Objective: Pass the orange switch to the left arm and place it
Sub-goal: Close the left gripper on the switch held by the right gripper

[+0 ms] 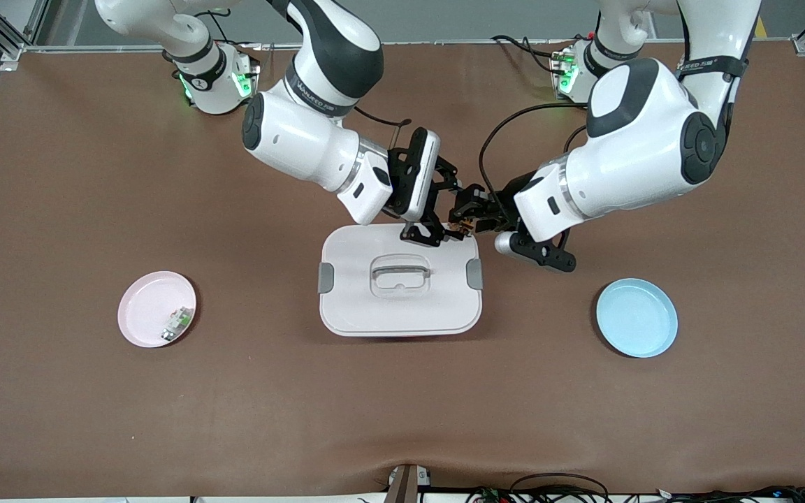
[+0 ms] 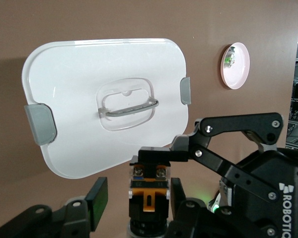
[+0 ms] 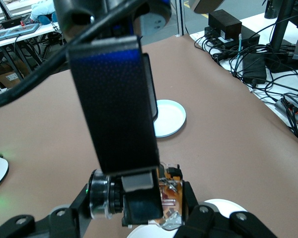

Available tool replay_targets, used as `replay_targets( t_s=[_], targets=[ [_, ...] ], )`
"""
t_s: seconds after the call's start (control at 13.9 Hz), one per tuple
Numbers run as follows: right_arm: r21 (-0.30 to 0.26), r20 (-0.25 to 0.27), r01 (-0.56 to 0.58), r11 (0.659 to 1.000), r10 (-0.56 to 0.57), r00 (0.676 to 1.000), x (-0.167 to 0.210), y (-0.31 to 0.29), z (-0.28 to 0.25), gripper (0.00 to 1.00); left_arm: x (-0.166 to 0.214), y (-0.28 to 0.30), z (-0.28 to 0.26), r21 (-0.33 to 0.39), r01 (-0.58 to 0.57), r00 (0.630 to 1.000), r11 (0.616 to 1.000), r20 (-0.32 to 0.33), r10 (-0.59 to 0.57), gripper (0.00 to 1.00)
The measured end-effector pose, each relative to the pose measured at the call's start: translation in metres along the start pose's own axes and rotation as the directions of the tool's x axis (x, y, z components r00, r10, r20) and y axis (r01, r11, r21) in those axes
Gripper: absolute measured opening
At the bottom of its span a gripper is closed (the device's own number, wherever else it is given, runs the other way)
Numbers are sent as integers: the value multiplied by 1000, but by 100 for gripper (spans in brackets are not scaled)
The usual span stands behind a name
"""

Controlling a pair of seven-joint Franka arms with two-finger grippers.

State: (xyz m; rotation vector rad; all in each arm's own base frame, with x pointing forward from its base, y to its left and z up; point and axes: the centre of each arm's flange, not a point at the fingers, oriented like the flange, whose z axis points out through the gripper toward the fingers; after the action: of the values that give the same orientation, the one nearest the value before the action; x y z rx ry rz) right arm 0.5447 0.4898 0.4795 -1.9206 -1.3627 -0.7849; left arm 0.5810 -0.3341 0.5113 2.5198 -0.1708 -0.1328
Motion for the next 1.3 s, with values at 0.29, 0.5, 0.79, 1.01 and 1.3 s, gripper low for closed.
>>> replay_targets(
  t_s=[0.29, 0.5, 0.79, 1.01, 1.3],
  targets=[
    [1, 1, 0, 1000, 0, 1000, 0, 0, 1, 73, -2, 5, 2, 1, -6, 1000, 1000, -1, 6, 33],
    [1, 1, 0, 1000, 0, 1000, 0, 0, 1, 73, -2, 6, 2, 2, -7, 1000, 1000, -2, 7, 34],
    [1, 1, 0, 1000, 0, 1000, 0, 0, 1, 73, -2, 6, 1, 2, -3, 1000, 1000, -3, 3, 34],
    [0, 0, 0, 1000, 0, 1000, 0, 0, 0, 73, -1, 6, 1, 2, -2, 1000, 1000, -4, 2, 34],
    [-12, -10, 2, 1000, -2, 1000, 3, 2, -4, 97, -1, 5, 0, 4, 33, 999, 999, -7, -33, 34]
  ],
)
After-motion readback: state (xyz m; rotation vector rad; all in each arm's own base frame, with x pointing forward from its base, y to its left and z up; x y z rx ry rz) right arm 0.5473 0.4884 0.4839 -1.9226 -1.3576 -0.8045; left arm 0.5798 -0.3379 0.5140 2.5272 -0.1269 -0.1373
